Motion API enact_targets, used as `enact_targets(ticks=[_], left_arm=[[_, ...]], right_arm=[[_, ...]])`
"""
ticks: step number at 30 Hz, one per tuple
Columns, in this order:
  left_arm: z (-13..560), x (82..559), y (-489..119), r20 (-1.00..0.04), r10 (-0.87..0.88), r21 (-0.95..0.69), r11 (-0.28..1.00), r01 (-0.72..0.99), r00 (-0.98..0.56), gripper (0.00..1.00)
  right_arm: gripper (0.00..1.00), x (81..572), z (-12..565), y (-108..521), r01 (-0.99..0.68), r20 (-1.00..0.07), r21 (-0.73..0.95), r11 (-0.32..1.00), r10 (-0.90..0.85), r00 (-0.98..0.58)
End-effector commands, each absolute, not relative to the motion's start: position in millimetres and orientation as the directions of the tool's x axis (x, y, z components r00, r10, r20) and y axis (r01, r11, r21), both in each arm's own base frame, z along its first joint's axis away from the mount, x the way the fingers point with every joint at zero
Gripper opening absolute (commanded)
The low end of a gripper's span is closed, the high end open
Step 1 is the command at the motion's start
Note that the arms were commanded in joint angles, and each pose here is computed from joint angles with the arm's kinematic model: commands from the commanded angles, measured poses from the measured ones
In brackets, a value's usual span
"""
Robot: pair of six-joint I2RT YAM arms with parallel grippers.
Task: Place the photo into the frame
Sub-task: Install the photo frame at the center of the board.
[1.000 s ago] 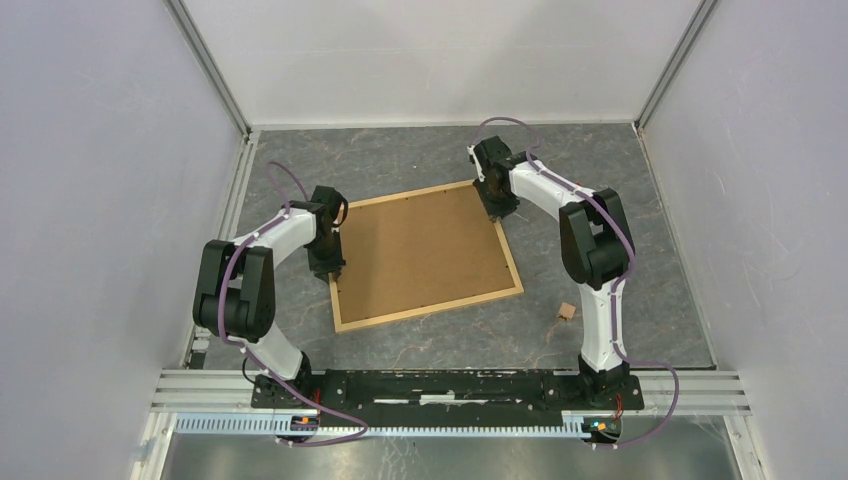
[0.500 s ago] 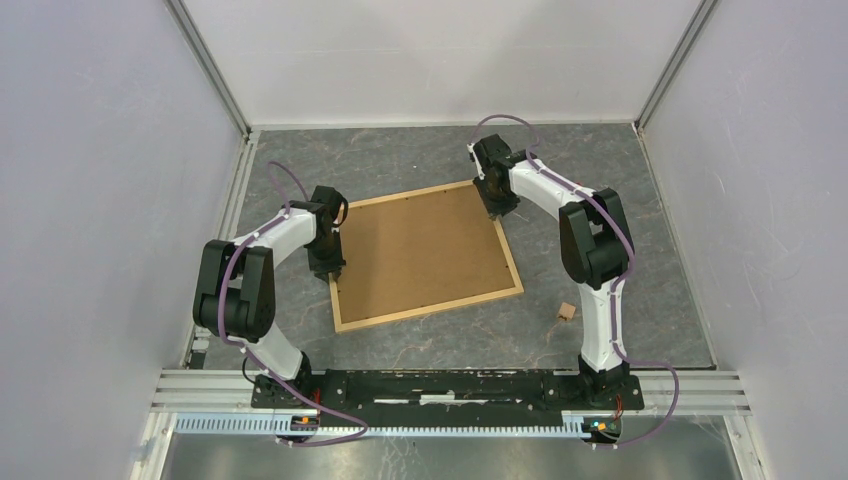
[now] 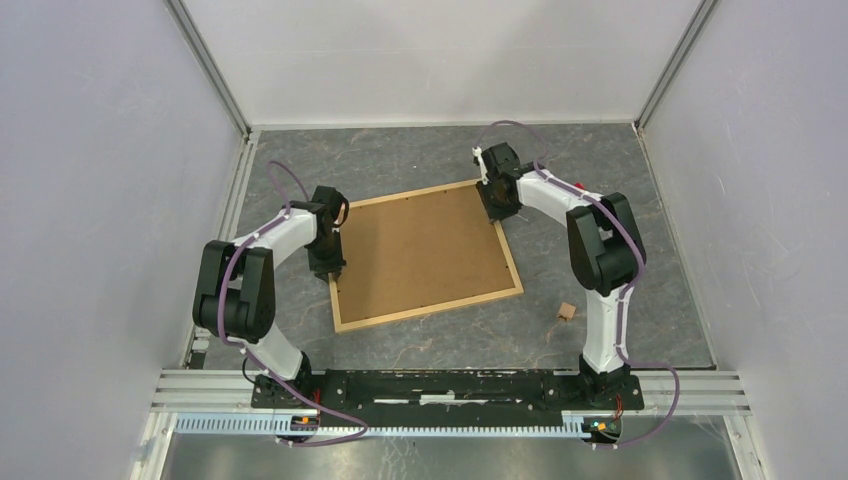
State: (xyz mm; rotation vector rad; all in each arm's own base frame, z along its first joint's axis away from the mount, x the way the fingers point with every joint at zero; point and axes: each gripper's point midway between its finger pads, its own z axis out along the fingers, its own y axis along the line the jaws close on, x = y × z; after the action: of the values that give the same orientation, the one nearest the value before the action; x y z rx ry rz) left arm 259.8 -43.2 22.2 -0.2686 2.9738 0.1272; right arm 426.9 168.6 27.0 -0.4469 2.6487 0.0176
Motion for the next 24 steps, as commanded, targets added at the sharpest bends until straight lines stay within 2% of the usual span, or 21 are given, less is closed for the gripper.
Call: enact_targets(ticks=[1,3,7,10,12,16,17,19,21,24], left_arm=[[50,279,-42,-0.265,-0.147,0.061,0.984,-0.169,-0.953,0.27],[65,284,-49,-0.293,-0.153,0.019,0.986,-0.166,-0.944,0.36],[105,299,-81,-0.388,-0.197,-0.167,0.976,-0.141,-0.900,0.53],[133,312,-130,-0.438,-0.212,-0.322,0.944,-0.067,-0.874,0.66],[142,320,-176,-0.438,-0.201,-0.409,0.913,-0.006,-0.876,0.71],[144,339,-277,-0.409,-0.181,-0.535,0.842,0.074,-0.894,0.68],[136,343,-295,-0.394,-0.176,-0.536,0.842,0.070,-0.902,0.63],[126,355,-327,-0.371,-0.186,-0.532,0.846,0.044,-0.910,0.46],[115,364,-354,-0.343,-0.190,-0.523,0.852,0.020,-0.920,0.46],[110,375,-385,-0.391,-0.175,-0.476,0.879,0.036,-0.904,0.50]], right_arm=[[0.35,386,19,179,-0.329,-0.411,0.103,0.939,-0.261,-0.874],[0.37,370,16,182,-0.317,-0.421,0.158,0.935,-0.227,-0.878],[0.34,349,11,184,-0.300,-0.451,0.237,0.924,-0.169,-0.876],[0.30,343,11,186,-0.300,-0.478,0.284,0.911,-0.137,-0.868],[0.25,342,10,184,-0.297,-0.498,0.285,0.911,-0.125,-0.858],[0.02,334,-1,178,-0.277,-0.516,0.303,0.912,-0.088,-0.852],[0.00,332,-2,176,-0.268,-0.522,0.309,0.912,-0.073,-0.850],[0.00,329,-5,172,-0.254,-0.534,0.331,0.909,-0.041,-0.845],[0.00,328,-8,167,-0.247,-0.536,0.332,0.910,-0.033,-0.843],[0.00,320,-13,166,-0.242,-0.522,0.354,0.903,-0.024,-0.853]])
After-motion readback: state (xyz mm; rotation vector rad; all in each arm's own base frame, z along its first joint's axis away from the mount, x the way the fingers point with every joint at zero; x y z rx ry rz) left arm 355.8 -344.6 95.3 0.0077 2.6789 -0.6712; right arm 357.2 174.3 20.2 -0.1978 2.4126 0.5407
